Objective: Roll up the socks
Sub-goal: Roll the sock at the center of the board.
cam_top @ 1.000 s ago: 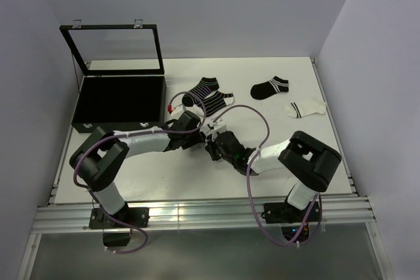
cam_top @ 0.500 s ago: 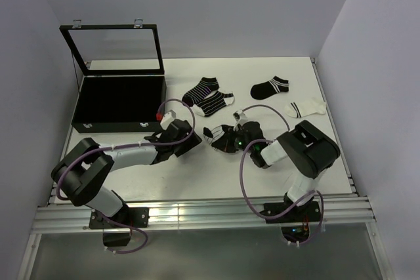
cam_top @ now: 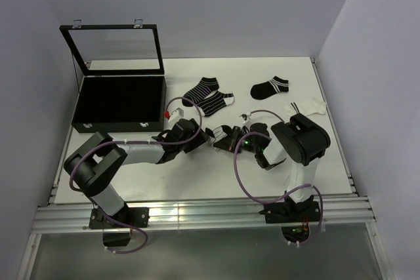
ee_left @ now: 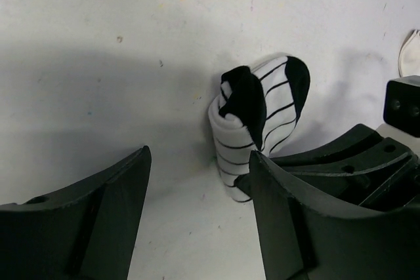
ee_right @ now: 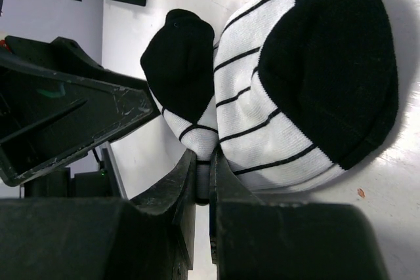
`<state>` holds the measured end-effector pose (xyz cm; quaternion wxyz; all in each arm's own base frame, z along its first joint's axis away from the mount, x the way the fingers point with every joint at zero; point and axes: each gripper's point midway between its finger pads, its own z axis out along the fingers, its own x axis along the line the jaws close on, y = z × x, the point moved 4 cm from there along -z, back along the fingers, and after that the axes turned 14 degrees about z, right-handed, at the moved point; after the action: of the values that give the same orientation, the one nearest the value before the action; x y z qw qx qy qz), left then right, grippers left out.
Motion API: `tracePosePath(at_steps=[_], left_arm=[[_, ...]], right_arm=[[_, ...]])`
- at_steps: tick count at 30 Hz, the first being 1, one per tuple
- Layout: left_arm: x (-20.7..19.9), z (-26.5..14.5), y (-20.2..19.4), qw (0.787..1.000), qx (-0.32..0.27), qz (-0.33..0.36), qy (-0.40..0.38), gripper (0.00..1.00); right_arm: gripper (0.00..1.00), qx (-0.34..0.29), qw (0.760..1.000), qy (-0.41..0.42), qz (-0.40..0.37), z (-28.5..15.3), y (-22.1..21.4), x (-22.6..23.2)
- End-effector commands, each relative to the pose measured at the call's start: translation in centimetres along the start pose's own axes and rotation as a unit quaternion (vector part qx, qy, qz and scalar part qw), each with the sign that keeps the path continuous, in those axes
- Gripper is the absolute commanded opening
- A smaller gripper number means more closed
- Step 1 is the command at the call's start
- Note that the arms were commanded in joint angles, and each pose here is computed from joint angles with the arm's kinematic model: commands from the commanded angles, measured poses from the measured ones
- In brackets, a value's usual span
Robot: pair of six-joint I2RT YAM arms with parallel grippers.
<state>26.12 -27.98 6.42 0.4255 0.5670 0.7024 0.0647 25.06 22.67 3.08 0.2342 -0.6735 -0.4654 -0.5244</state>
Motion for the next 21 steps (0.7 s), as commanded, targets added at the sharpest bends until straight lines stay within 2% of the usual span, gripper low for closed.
tracePosePath(at_steps=[1,6,14,21], left_arm=[[-0.8,0.9,0.3,1.0,-0.005,0.019,-0.009,0.67],[-0.8,1.9,-0.1,0.999,0.002,0.031,-0.005,0.63],[-0.2,3.0,-1.5,0.999,0.029,0.041,0.001,0.52],[-0.2,3.6,-2.3,0.997,0.045,0.054,0.013,0.29]], right_arm=[[0.05,0.025,0.997,-0.052,0.045,-0.6,-1.5,-2.8],[0.07,0.023,0.996,-0.062,0.062,-0.9,-1.5,-3.5],[0.1,0.021,0.995,-0.065,0.071,-1.1,-1.5,-3.8],[0.15,0.02,0.996,-0.068,0.062,-1.1,-1.3,-3.7]])
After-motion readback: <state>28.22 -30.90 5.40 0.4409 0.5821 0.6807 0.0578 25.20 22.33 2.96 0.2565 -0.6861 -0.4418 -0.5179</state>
